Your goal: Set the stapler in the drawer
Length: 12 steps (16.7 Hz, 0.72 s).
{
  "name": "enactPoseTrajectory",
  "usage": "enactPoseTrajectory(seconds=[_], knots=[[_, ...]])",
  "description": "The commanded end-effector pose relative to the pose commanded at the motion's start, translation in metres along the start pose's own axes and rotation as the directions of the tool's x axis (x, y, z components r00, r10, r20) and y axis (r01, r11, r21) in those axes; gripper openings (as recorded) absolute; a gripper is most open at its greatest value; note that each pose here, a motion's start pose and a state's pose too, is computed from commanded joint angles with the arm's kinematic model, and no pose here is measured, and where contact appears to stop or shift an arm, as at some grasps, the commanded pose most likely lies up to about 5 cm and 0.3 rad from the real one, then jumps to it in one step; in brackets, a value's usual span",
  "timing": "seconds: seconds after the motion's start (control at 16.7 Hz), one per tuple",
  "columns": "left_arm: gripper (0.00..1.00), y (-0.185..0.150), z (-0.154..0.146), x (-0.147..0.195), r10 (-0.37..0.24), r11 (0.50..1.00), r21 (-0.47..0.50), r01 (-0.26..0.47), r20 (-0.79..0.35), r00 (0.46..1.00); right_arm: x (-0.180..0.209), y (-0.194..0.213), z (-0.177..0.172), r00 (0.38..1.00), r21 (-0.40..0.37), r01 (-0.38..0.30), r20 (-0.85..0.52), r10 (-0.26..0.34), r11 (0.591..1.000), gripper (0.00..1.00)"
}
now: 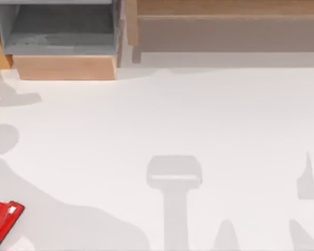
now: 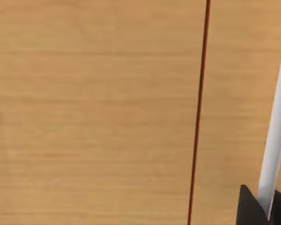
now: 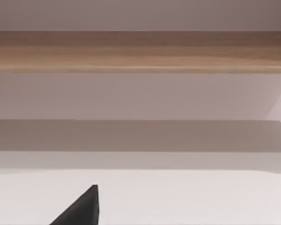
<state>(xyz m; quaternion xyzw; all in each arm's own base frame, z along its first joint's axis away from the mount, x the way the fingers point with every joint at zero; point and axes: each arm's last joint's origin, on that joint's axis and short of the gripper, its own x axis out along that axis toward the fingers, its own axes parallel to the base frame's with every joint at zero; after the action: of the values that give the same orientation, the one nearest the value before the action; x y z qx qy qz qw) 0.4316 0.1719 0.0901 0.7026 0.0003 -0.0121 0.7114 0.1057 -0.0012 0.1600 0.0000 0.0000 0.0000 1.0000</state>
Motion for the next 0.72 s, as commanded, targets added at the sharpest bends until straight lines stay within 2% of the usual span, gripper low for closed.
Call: enactPoseTrajectory(seconds=[0.18, 0.54, 0.72], knots=[[0.00, 0.000, -0.001, -0.009, 0.002, 1.000, 0.002, -0.002, -0.002, 1.000, 0.000, 0.000, 0.000, 1.000, 0.000, 0.000, 0.000, 0.000, 1.000, 1.00], [0.00, -0.002, 0.000, -0.056, -0.005, 1.000, -0.004, 0.005, 0.000, 1.000, 0.000, 0.000, 0.000, 1.000, 0.000, 0.000, 0.000, 0.000, 1.000, 1.00], [0.00, -0.001, 0.000, -0.063, 0.000, 1.000, 0.000, 0.000, 0.000, 1.000, 0.000, 0.000, 0.000, 1.000, 0.000, 0.000, 0.000, 0.000, 1.000, 1.00]])
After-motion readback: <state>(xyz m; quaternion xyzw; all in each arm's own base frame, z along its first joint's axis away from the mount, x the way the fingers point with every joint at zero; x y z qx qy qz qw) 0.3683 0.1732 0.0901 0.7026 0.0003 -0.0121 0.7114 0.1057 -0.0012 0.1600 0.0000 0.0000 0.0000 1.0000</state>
